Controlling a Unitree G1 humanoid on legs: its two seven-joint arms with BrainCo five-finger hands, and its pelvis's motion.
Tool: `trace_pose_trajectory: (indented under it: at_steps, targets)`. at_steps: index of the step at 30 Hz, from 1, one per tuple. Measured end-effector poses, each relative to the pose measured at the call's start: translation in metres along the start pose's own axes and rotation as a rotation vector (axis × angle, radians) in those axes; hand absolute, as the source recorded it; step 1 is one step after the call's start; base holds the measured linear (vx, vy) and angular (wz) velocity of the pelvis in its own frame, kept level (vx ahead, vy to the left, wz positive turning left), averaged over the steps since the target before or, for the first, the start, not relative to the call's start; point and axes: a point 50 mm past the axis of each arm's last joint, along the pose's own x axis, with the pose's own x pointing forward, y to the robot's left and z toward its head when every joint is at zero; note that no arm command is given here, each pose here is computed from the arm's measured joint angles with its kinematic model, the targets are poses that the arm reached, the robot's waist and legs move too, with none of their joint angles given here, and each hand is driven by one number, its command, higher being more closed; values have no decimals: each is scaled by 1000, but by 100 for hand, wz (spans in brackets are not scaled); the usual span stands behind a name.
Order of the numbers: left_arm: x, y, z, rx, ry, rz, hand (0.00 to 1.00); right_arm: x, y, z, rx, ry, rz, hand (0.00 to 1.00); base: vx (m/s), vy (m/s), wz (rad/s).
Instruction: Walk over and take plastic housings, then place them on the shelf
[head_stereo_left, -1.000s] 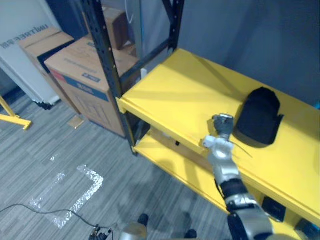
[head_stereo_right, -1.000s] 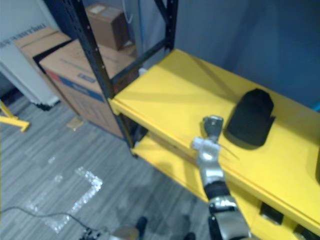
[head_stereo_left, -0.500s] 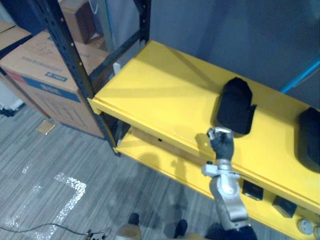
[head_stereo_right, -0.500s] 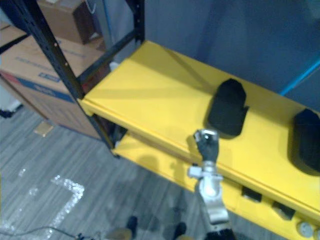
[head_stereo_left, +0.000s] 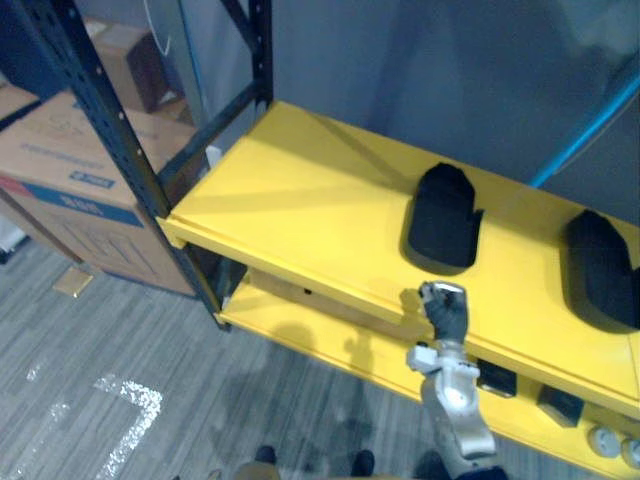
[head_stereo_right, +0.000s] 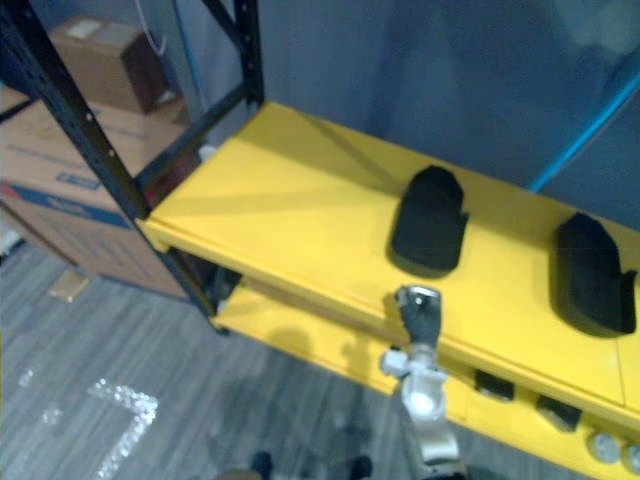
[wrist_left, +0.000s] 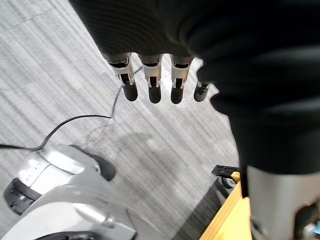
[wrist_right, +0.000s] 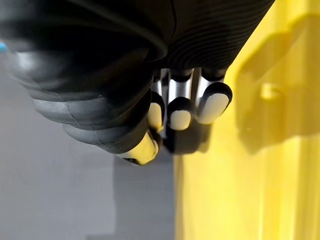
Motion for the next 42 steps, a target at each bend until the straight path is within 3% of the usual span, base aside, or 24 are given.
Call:
trace_pose_trajectory:
  at_steps: [29,42]
  targets:
    - [0,-9,0,-1,22,-32,0,54,-3,-4,-87,76,-194,100,1,-1,5]
    - [0,-12,1,3,31,-50,0,50,2,15,-78,-18,-140,100,3,0,-1]
